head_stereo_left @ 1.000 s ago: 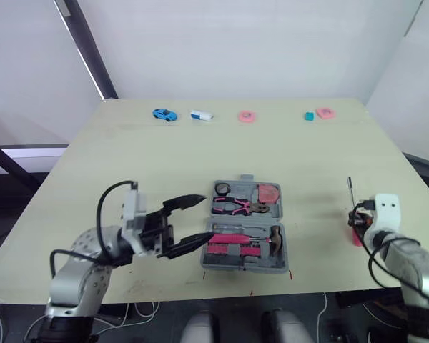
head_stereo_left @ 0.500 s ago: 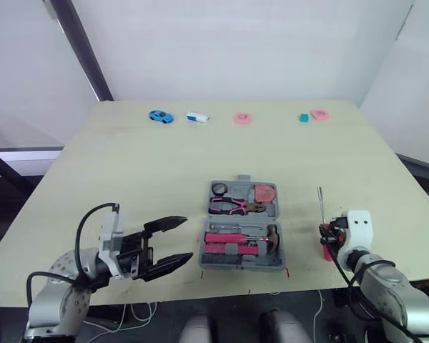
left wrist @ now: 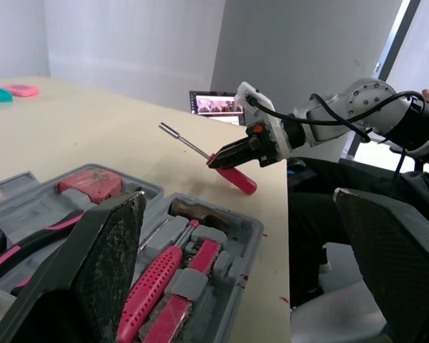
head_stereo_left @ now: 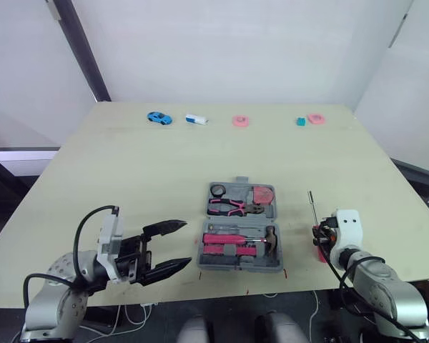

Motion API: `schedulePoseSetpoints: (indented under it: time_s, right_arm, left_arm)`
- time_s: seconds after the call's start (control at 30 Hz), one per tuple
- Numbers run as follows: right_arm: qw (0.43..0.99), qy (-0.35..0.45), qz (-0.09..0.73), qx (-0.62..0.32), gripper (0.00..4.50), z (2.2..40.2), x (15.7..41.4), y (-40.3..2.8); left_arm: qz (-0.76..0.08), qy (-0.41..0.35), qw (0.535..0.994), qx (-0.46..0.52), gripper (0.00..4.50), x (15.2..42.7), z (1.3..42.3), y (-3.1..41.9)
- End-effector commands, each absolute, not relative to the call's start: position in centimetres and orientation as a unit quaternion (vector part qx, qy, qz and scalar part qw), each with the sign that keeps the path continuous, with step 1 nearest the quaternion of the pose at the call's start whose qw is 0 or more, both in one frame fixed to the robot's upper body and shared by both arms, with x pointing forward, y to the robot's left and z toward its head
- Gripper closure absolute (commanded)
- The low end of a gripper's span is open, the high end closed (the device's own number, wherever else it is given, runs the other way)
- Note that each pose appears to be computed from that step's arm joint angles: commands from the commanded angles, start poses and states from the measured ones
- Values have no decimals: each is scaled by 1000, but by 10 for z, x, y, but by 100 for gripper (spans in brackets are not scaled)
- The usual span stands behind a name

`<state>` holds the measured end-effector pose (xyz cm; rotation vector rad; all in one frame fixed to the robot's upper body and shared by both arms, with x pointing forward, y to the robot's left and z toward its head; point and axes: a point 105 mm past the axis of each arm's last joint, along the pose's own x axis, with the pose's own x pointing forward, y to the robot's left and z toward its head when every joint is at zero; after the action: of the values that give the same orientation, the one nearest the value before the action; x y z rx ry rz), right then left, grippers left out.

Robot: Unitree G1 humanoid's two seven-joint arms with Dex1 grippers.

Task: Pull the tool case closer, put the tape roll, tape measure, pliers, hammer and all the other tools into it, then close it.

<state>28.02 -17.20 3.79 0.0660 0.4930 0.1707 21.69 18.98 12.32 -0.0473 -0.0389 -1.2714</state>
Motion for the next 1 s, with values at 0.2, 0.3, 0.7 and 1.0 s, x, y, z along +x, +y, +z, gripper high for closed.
schedulePoseSetpoints:
  time_s: [0.2,0.3,0.7,1.0]
  right_arm:
    - [941,315,108,66,410,11,273,-157]
    - [942,309,113,67,276,16,279,-161]
    - [929,246,273,45,3,87,274,-173]
    - [841,146,501,-142,3,155,276,-184]
  left_arm:
    - [-601,-40,798,-15,0,215,134,187]
    - [-602,-43,797,-16,0,216,135,185]
    - [-607,-49,793,-25,0,218,138,181]
    - [-611,-52,789,-32,0,219,140,176]
